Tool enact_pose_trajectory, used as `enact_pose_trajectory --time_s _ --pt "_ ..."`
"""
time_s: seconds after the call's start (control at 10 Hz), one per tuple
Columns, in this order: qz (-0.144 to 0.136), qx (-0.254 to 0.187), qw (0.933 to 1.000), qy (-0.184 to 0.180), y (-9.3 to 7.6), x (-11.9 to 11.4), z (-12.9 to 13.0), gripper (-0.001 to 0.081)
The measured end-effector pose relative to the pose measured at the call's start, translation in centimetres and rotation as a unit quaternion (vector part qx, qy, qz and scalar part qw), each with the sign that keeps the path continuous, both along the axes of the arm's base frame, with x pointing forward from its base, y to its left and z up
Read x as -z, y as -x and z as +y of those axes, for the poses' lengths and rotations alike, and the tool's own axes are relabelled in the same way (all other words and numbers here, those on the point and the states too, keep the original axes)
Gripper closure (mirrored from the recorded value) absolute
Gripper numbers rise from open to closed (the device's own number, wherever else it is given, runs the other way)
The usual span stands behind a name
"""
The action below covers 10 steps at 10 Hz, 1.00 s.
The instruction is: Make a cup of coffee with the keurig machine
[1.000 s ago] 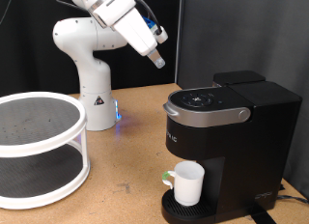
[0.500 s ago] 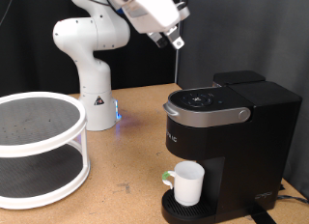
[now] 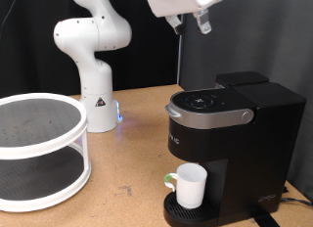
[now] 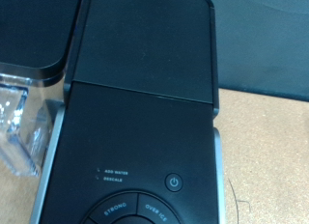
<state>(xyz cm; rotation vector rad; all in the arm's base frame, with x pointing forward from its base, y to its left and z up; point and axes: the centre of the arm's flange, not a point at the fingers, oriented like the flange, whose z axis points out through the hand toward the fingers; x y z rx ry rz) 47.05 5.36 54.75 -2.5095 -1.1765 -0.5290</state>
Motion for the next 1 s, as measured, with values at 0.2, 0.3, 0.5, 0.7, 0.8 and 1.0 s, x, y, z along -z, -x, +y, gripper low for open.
enact_pose_trajectory --time_s 0.2,0.3,0.5,0.7,0.8,1.0 --pt "0.005 -0.013 0.9997 0.020 -1.7 -0.9 1.1 0.0003" --pt "0.005 -0.014 0.9996 0.024 -2.5 -1.0 1.4 0.0003" --pt "0.000 -0.014 0.9992 0.037 -3.6 -0.4 1.8 0.0003" --pt "-0.001 -0.019 0.9983 0.055 -4.2 0.8 2.1 0.0003" --pt "-0.002 -0.021 0.9978 0.062 -4.4 1.7 2.2 0.0003" --pt "-0.009 -0.024 0.9965 0.079 -4.6 3.7 2.5 0.0003"
